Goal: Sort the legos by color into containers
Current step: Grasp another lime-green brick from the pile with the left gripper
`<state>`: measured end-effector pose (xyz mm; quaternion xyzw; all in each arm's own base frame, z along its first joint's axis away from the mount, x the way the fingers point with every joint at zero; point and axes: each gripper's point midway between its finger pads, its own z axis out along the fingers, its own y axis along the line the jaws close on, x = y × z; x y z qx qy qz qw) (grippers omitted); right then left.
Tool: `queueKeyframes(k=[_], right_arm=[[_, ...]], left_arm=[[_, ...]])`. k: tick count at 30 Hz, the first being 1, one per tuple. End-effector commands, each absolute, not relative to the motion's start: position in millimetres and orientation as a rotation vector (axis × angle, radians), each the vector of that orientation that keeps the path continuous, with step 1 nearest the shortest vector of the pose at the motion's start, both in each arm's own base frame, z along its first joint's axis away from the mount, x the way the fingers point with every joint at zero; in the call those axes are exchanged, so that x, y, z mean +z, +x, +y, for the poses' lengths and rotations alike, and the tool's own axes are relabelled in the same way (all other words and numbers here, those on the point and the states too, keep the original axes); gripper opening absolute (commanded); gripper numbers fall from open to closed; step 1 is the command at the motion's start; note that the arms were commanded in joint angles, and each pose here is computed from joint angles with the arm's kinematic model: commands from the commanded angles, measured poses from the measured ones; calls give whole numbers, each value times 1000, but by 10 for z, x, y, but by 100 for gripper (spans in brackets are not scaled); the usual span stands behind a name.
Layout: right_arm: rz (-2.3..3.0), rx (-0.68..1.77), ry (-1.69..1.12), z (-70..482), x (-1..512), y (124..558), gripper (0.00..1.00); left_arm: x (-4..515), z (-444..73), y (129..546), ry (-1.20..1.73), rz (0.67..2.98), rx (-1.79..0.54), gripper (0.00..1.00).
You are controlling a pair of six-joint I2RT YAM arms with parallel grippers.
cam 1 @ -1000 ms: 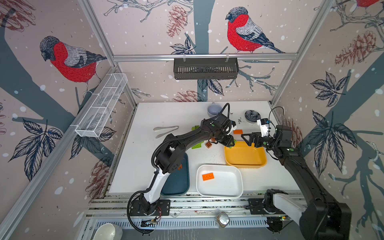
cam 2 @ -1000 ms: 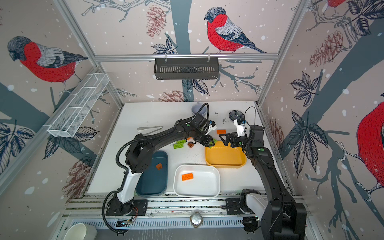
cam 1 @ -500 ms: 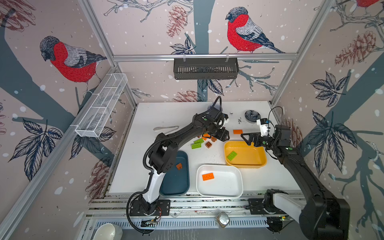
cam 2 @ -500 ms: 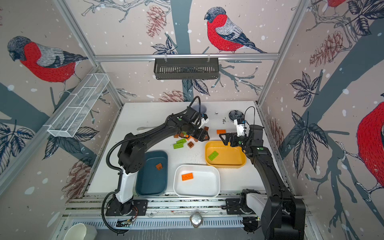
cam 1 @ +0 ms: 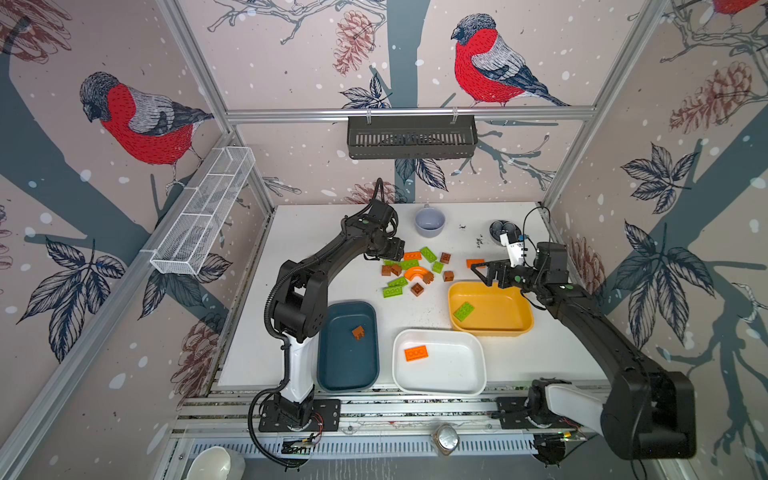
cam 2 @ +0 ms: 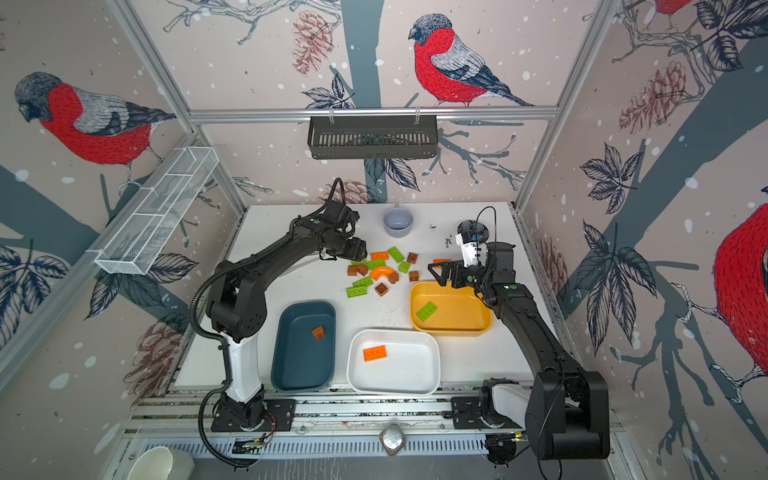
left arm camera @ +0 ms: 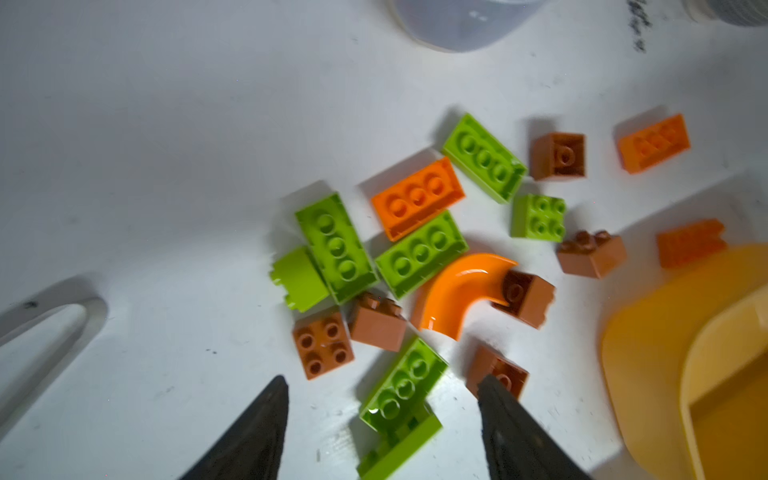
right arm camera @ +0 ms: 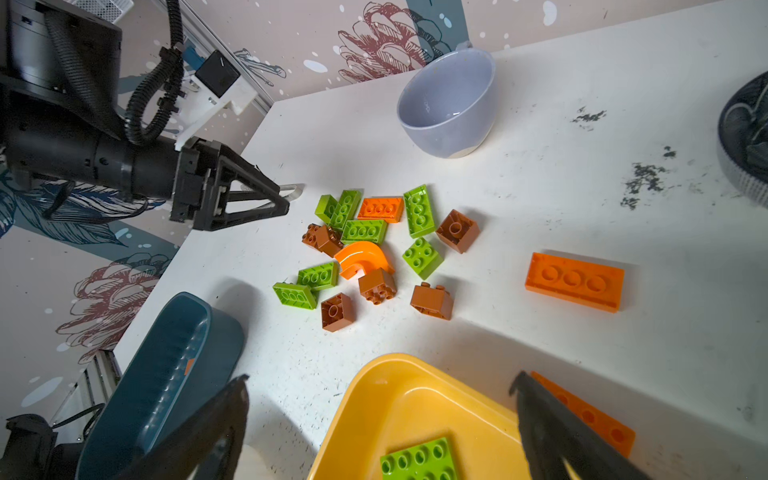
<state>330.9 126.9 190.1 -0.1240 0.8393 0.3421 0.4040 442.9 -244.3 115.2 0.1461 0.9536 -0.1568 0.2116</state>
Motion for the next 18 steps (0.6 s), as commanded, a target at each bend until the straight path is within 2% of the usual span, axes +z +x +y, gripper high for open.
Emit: queueKeyframes(k=[1,9,13,18], right_arm=[[2077,864,-347,1344,1996,3374,99],[2072,907,-404,1594,1995,3358,99],[2079,911,-411,1622,1960,3360,99],[2080,910,-416,1628,1953,3357,99]], left_arm=[[1036,-2403,4633,259,2639,-422,71],[739,-2266,4907,105,2633,-340,66],[616,-2226,4919,98,2651,-295,58],[495,-2198,4915,107,2679,-271,57]])
